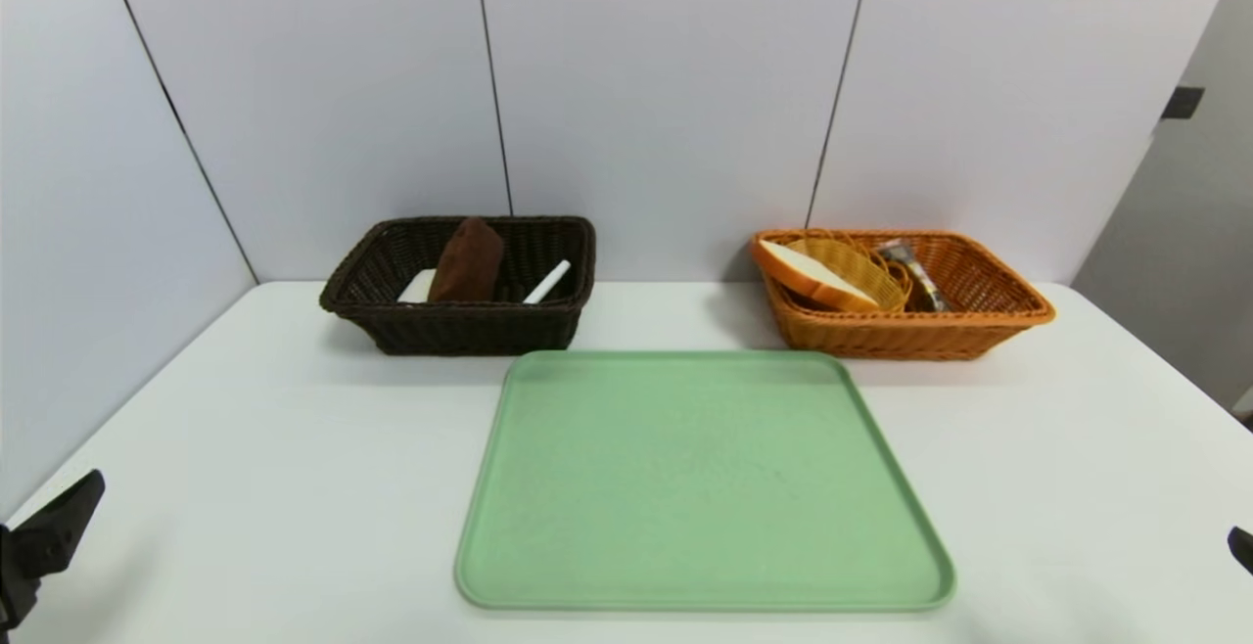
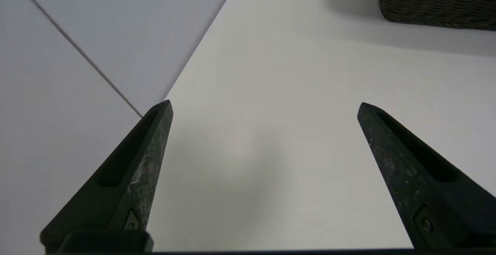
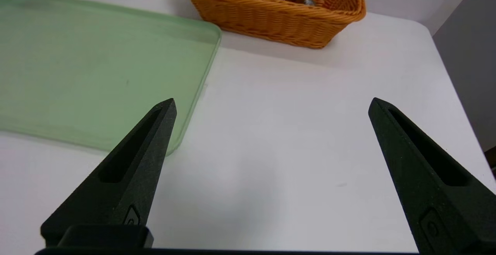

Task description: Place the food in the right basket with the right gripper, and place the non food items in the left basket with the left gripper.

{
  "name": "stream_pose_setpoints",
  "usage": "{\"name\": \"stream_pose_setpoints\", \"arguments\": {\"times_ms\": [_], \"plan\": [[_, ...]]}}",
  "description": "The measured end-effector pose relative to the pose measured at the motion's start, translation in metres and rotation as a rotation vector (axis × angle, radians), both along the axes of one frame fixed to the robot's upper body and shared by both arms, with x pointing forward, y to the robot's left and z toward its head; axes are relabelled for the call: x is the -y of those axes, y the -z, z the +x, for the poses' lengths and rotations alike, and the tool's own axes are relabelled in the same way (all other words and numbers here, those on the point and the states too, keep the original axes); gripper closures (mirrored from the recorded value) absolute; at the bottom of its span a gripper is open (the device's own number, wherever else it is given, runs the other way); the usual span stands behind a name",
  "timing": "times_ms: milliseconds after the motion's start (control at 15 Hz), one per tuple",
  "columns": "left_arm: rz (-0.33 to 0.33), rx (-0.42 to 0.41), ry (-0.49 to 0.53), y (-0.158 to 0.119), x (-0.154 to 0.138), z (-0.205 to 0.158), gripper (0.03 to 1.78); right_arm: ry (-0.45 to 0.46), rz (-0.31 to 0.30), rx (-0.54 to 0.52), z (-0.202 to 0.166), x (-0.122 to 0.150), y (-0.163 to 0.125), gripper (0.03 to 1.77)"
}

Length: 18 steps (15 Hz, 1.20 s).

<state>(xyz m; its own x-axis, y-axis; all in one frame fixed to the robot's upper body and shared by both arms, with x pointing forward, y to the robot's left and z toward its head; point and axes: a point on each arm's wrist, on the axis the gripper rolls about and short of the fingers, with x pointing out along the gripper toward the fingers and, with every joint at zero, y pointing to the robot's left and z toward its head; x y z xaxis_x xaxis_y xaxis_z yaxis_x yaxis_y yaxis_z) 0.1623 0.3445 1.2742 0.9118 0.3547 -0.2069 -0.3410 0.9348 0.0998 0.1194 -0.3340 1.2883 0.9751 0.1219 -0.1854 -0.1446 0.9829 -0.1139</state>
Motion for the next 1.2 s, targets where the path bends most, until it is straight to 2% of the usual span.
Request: {"name": "stream_pose_setpoints", "arguments": {"times_ms": [467, 933, 1067, 1200], "plan": [[0.002, 0.071, 0.053, 0.028, 0.003, -0.038, 0.12, -0.081, 0.027, 0.011, -0.046, -0.003, 0.031, 0.09], [-0.004, 0.068, 0.104, 0.054, 0.007, -0.071, 0.12, -0.123, 0.018, 0.054, -0.08, -0.003, 0.057, 0.09], [0.0, 0.104, 0.106, 0.054, 0.007, -0.075, 0.12, -0.124, 0.01, 0.091, -0.084, -0.003, 0.058, 0.09], [0.017, 0.175, 0.116, 0.05, 0.007, -0.078, 0.12, -0.12, -0.015, 0.147, -0.087, -0.003, 0.053, 0.09]]}}
